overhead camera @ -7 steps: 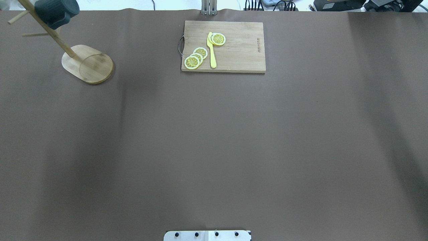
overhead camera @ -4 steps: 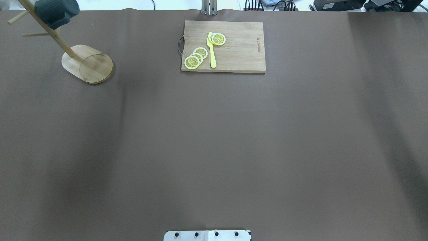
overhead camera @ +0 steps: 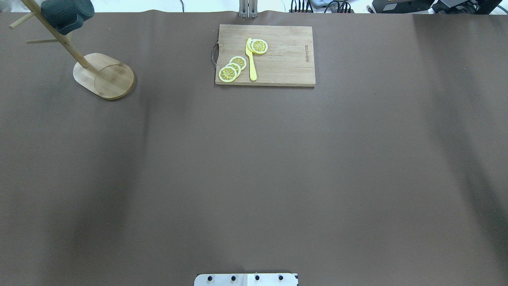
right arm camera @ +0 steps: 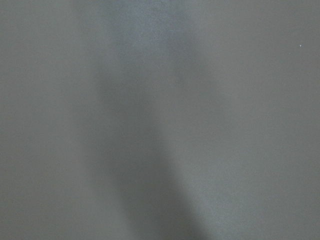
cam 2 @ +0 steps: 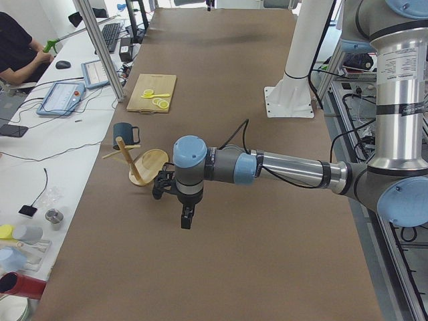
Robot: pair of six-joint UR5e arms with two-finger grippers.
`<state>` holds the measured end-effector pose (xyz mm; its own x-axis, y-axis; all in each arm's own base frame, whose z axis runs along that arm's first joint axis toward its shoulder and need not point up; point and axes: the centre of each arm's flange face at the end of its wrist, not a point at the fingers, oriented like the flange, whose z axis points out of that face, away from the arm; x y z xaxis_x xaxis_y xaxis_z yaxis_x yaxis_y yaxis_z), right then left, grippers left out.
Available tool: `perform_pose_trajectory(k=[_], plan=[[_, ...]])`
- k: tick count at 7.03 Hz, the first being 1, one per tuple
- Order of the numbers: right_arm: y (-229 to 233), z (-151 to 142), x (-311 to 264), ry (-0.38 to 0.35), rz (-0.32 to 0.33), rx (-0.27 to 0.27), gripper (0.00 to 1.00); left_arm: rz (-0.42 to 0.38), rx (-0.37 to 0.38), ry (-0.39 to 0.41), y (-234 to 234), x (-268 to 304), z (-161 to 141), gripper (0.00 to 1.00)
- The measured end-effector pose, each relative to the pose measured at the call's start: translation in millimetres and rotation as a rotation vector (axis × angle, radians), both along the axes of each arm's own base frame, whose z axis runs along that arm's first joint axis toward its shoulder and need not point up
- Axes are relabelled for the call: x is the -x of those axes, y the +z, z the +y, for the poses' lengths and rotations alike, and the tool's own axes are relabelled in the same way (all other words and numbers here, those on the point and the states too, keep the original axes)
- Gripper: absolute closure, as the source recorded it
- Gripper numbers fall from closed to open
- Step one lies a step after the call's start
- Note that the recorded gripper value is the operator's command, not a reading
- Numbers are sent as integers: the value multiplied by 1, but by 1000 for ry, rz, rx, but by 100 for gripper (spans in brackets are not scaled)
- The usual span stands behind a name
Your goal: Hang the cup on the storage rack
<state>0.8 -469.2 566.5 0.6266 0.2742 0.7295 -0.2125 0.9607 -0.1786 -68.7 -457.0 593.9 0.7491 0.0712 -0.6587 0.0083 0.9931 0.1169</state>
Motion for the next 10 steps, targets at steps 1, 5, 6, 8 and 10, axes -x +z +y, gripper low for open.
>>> perform_pose_trajectory(k=[1, 5, 6, 8, 10], plan=[[4, 3, -4, 1, 4, 2, 0, 21, 2, -8, -1, 4, 1, 2], [32, 27, -16, -35, 21, 8, 0, 37, 18, -28, -13, 12, -2, 2], [34, 27, -16, -35, 24, 9, 0, 37, 18, -28, -14, 13, -2, 2], [35, 25, -17, -35, 35, 5, 0, 38, 18, -30, -15, 13, -2, 2], [33, 22, -17, -34, 40, -1, 0, 39, 15, -30, -17, 13, -1, 2]])
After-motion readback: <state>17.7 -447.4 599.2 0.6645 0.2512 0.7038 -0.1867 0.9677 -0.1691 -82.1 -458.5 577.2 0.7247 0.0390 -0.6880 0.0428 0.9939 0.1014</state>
